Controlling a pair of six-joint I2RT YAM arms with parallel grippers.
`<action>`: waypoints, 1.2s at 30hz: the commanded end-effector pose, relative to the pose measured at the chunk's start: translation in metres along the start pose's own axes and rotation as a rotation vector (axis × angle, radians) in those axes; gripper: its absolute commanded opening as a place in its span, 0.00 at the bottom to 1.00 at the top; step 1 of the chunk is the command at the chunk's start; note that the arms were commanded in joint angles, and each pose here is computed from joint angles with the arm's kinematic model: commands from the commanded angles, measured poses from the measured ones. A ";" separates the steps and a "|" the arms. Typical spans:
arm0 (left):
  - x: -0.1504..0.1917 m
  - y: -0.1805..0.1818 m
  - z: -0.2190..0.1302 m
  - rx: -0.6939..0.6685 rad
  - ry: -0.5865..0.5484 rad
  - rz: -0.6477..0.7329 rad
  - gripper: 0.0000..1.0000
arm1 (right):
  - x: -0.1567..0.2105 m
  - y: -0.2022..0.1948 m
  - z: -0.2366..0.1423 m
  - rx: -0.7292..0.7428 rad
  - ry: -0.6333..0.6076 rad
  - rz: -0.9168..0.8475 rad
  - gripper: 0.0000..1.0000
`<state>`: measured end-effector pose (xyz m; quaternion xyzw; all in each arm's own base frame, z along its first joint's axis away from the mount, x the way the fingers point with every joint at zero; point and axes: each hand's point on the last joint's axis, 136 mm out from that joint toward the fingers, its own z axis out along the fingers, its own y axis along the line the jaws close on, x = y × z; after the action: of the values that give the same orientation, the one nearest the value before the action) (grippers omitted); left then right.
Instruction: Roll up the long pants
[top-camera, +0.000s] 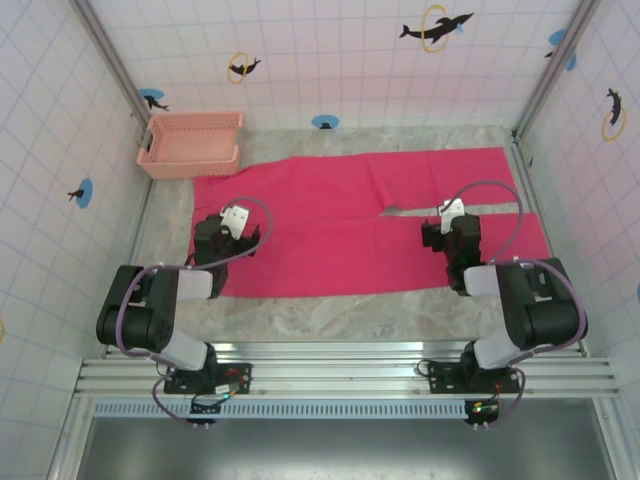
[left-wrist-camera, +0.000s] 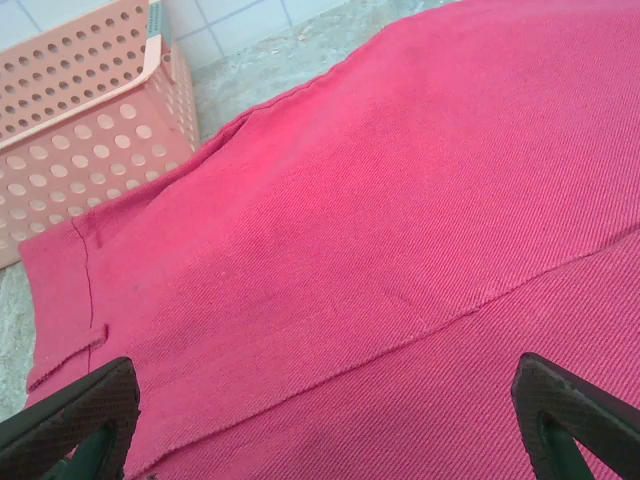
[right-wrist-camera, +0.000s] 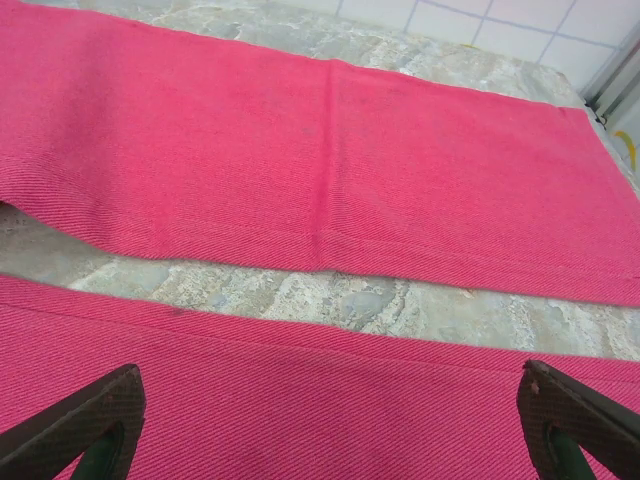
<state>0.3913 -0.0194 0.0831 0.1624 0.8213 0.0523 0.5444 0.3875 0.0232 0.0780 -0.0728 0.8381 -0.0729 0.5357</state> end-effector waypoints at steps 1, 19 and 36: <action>-0.012 0.001 0.000 -0.003 -0.036 0.015 0.98 | -0.017 -0.004 0.001 0.015 -0.048 0.008 0.98; -0.030 0.024 0.000 -0.059 0.094 -0.023 0.98 | -0.033 -0.007 0.001 -0.001 0.082 -0.005 0.98; -0.048 0.073 -0.094 -0.210 0.723 0.569 0.98 | 0.012 0.199 -0.164 -0.632 0.592 -0.990 0.83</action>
<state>0.3762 0.0386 0.2080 0.2215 0.8745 0.3153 0.2945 0.2587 0.2576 0.1280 -0.5368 0.8040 -0.0346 0.2534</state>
